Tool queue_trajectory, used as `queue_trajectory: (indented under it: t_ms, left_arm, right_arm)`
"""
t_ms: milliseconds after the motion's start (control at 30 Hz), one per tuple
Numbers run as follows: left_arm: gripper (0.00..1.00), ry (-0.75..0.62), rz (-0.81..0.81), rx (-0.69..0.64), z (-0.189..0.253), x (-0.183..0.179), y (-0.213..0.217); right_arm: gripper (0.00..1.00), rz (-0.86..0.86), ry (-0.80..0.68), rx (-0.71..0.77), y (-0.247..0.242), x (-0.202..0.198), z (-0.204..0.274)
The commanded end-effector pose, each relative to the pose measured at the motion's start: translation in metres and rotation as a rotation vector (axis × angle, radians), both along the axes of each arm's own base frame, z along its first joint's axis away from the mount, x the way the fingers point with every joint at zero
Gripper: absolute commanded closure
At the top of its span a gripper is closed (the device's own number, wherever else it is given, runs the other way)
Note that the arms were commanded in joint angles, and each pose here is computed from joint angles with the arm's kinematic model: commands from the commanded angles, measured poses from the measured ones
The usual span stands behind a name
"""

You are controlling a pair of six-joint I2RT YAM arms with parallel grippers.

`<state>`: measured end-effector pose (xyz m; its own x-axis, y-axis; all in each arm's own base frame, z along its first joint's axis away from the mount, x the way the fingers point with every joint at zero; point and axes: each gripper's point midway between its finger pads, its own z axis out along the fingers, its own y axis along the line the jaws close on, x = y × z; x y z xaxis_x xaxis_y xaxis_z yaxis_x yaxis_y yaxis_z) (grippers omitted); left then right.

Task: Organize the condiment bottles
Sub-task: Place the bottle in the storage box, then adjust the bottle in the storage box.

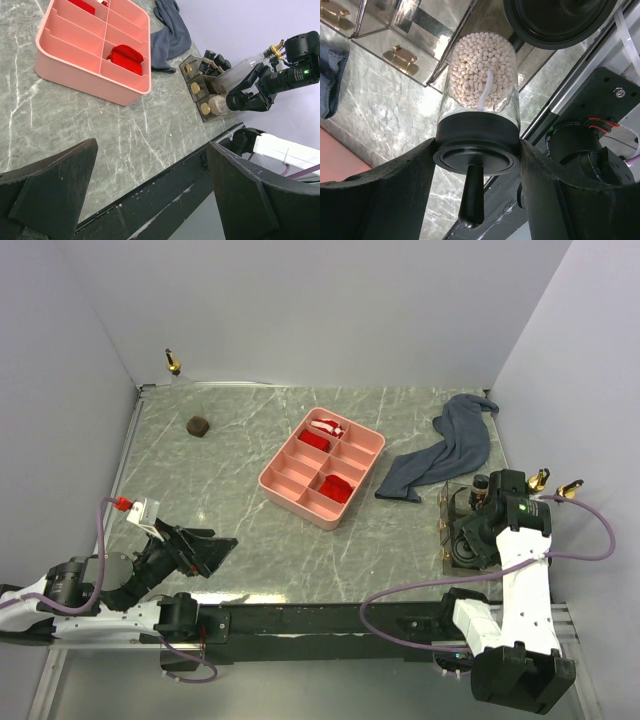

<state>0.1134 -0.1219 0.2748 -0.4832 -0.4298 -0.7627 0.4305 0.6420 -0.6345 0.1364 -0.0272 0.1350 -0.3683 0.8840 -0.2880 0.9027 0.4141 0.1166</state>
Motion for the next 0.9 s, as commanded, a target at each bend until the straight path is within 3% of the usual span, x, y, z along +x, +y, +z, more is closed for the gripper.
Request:
queue_trajectory:
  t_ms: [0,133,233,633,867]
  left_arm:
    - [0.03,-0.005,-0.014,-0.014,0.005,-0.002,-0.003]
    - [0.03,-0.005,-0.016,-0.012,0.005,-0.002,-0.003]
    - [0.03,-0.005,-0.017,-0.011,0.004,-0.002,-0.003]
    - [0.03,-0.008,-0.023,0.001,0.004,-0.002,-0.006]
    - [0.03,-0.002,-0.008,0.004,0.002,-0.001,-0.004]
  right_arm:
    - [0.28,-0.04,-0.109,-0.042,-0.01,0.017,0.021]
    - [0.18,-0.055,-0.093,-0.066,-0.014,0.013,0.025]
    - [0.15,-0.061,-0.081,-0.071,-0.015,0.011,0.025]
    - [0.17,0.039,-0.16,-0.048,-0.003,0.008,0.055]
    - [0.21,0.184,-0.325,0.016,0.02,0.019,0.092]
